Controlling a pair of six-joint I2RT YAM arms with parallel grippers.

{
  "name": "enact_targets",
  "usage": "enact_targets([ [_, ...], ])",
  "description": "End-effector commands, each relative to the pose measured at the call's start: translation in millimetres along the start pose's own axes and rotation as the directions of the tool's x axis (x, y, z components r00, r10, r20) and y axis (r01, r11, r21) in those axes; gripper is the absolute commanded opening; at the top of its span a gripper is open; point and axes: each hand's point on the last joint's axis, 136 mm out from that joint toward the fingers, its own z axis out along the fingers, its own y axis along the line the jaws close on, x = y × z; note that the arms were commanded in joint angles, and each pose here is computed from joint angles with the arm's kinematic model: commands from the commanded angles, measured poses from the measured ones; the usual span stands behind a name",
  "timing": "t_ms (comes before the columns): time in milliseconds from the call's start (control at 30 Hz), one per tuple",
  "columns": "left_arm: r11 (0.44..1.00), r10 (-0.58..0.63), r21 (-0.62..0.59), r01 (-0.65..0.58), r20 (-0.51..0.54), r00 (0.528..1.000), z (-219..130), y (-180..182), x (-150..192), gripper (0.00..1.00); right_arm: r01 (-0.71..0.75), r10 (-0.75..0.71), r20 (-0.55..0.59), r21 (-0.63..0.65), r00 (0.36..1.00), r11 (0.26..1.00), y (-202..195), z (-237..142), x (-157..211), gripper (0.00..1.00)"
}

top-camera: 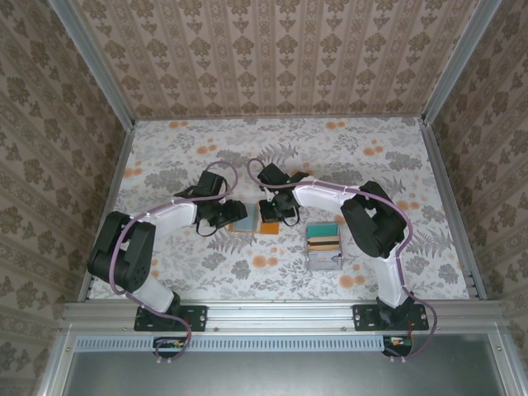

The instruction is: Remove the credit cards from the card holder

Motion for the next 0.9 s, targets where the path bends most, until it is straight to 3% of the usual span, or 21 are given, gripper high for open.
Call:
enact_targets([
  [0,1.000,0.003,0.001,-0.003,0.002,1.000,-4.1,0.9,-2.1,0.52,-0.003,0.003,-0.005,0.030,1.000,1.000,-9.7,7.5,2.4,0.03],
  [400,0.996,0.052,0.071,-0.047,-0.065,0.997,12.1,-22.1,8.9,0.51,-0.003,0.003,-0.004,0.028,1.000,1.000,-8.8,8.4,0.8,0.04],
  [867,0.978,0.120,0.182,-0.107,-0.063,0.991,10.6,-55.9,9.3,0.52,-0.010,0.010,-0.009,0.030,1.000,1.000,-10.3,11.3,1.4,0.04],
])
